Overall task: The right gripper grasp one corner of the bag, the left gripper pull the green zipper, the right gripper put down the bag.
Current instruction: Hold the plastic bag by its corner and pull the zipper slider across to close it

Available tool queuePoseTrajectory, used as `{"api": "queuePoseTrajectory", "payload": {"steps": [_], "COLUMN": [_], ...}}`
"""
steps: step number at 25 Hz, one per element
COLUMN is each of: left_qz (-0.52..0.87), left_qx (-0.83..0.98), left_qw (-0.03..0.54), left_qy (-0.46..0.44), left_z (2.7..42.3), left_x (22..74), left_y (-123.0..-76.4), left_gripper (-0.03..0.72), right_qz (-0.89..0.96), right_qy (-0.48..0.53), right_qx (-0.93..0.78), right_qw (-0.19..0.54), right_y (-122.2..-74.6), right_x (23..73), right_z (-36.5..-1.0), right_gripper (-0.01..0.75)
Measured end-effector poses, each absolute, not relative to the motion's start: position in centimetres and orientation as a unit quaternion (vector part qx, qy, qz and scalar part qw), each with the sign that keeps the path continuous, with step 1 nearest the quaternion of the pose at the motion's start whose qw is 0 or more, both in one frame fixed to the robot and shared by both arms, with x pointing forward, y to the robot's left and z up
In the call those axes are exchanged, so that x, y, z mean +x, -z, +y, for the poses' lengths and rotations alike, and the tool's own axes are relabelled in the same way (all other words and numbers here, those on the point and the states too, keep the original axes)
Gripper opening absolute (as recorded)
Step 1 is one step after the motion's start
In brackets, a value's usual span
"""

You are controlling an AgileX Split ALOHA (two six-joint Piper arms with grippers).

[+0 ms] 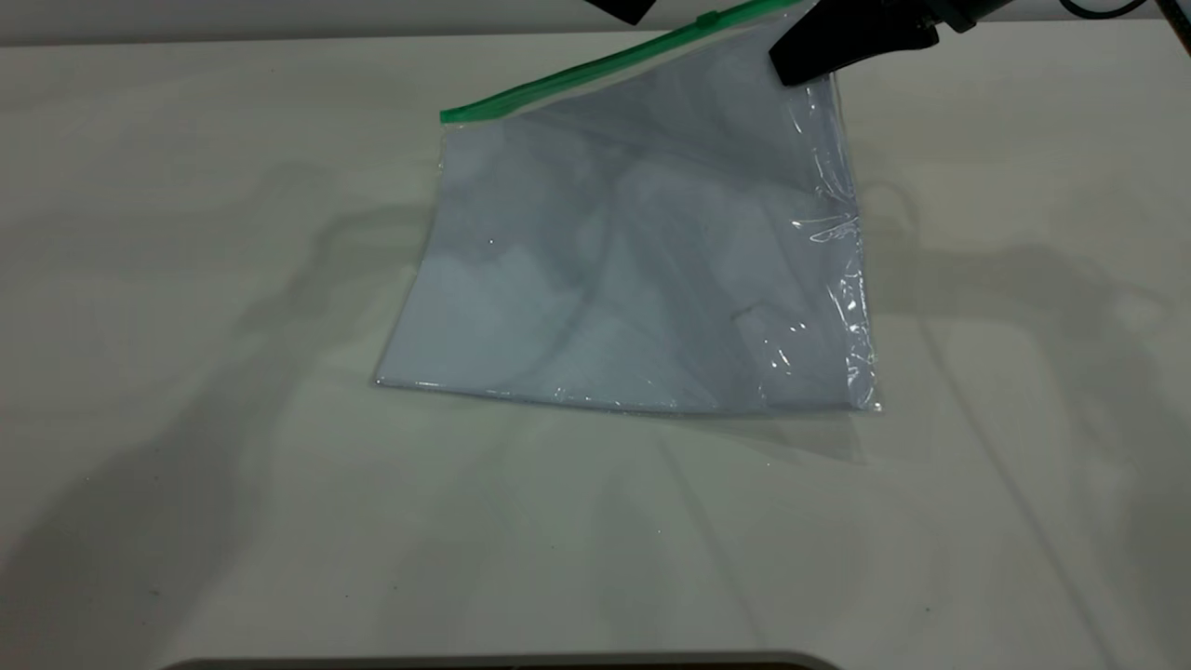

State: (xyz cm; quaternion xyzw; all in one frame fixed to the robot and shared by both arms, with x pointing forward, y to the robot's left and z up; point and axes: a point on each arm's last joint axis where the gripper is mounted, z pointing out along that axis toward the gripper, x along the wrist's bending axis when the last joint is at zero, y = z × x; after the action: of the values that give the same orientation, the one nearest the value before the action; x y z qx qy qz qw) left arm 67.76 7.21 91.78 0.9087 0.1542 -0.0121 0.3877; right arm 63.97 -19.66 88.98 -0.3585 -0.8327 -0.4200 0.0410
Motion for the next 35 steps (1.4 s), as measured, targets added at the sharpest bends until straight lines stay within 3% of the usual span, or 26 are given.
{"api": "queuePoseTrajectory", "payload": {"steps": [9, 22, 25, 32, 35], "left_qz": [0.116, 0.137, 0.137, 0.137, 0.136], "left_qx": [0.914, 0.905, 0.905, 0.904, 0.904], "left_qw": [0.389, 0.403, 0.403, 0.404, 0.404], "left_qy": [0.009, 0.007, 0.006, 0.006, 0.003], "left_z": [4.2, 3.6, 3.6, 3.6, 3.5], "left_x": [66.3, 66.7, 66.7, 66.7, 66.8], "left_y": [-91.8, -89.9, -89.9, -89.9, -89.9], "left_gripper": [0.428, 0.420, 0.366, 0.123, 0.069], "right_qz": [-0.832, -0.834, -0.834, -0.834, -0.834], "right_qy": [0.423, 0.424, 0.423, 0.423, 0.424], "right_qx": [-0.354, -0.350, -0.349, -0.350, -0.351], "right_qw": [0.048, 0.051, 0.051, 0.049, 0.048], "right_y": [-89.0, -89.0, -89.0, -89.0, -89.0], "right_x": [63.9, 63.7, 63.7, 63.8, 63.8], "right_z": [-19.6, -19.1, -19.1, -19.1, -19.1], "right_gripper": [0.033, 0.033, 0.033, 0.033, 0.033]}}
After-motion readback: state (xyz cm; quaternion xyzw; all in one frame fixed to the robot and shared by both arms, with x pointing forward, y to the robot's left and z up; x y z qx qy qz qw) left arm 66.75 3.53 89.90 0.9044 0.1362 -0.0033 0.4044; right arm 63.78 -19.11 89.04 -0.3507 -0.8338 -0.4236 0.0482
